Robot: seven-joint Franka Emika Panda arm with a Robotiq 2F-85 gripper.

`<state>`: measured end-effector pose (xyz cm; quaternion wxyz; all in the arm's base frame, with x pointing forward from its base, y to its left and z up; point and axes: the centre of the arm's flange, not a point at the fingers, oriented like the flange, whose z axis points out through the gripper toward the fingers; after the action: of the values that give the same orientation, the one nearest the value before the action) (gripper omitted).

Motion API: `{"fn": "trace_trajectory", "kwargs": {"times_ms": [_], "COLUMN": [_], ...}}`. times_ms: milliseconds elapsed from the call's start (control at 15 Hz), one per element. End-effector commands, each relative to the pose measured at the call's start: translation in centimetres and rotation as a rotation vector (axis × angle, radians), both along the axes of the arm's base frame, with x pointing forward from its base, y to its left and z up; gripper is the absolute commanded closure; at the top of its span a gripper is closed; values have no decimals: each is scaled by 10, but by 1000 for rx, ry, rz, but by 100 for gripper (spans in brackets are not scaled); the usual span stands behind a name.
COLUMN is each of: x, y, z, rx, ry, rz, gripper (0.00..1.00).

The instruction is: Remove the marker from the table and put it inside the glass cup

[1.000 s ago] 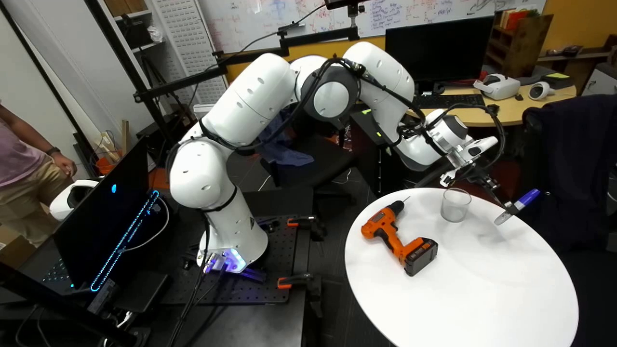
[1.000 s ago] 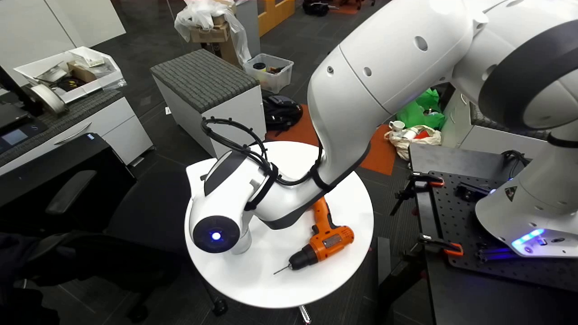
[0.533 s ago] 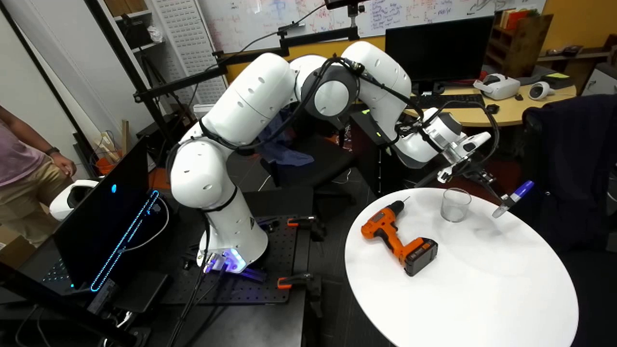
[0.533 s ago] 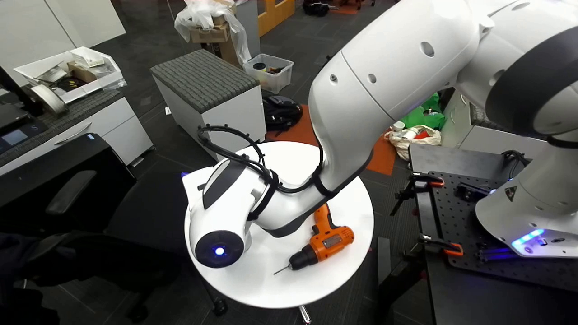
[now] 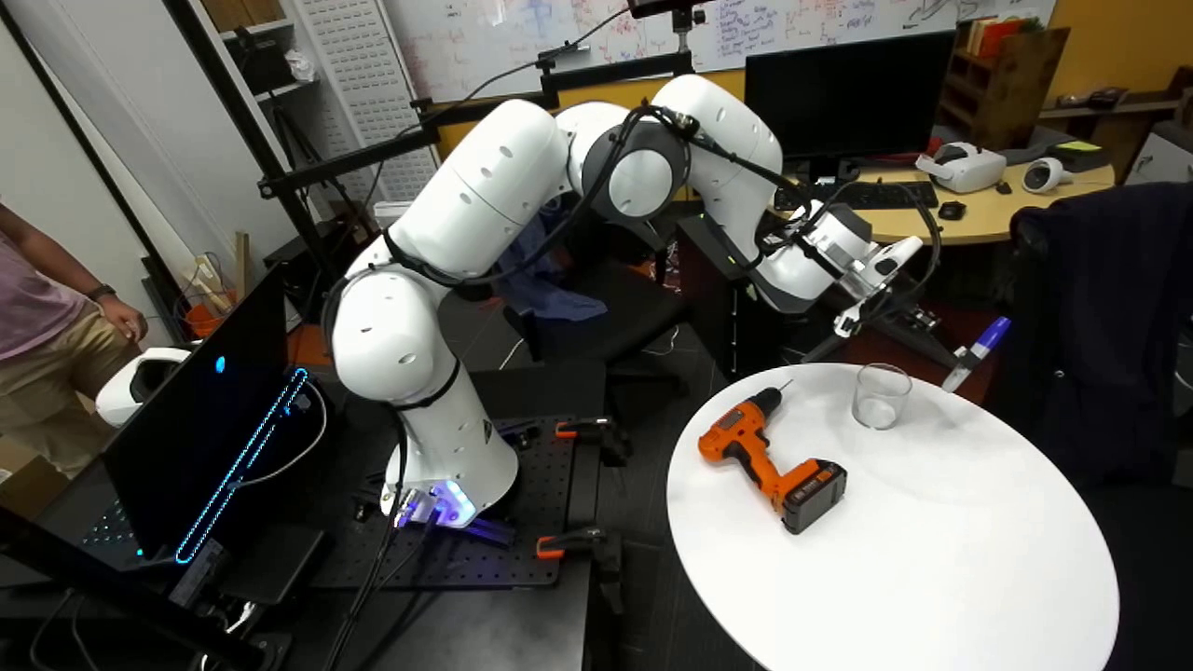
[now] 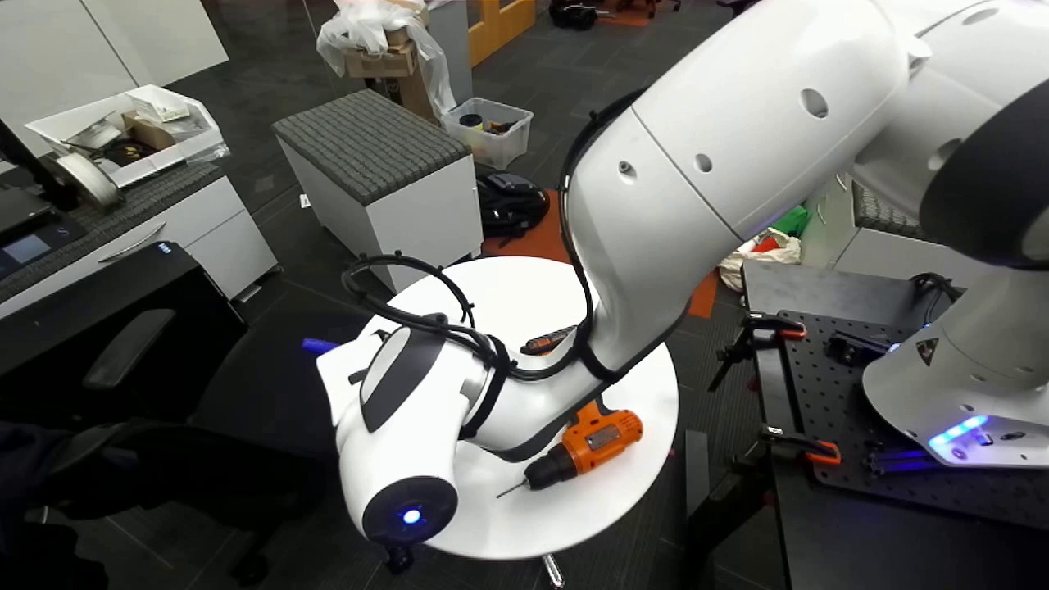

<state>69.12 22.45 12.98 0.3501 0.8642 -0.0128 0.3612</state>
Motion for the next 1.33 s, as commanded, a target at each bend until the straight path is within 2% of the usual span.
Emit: {"fn": "trace_trajectory", "kwargs": {"times_ms": [0,667,1267], "x": [-18,-46,-71], "y": [11,42,47], "z": [17,14,6], "rx": [-11,7,19], "ry": [-44,-20,-18], "rz": [12,55,48], "gripper": [95,95,95]}}
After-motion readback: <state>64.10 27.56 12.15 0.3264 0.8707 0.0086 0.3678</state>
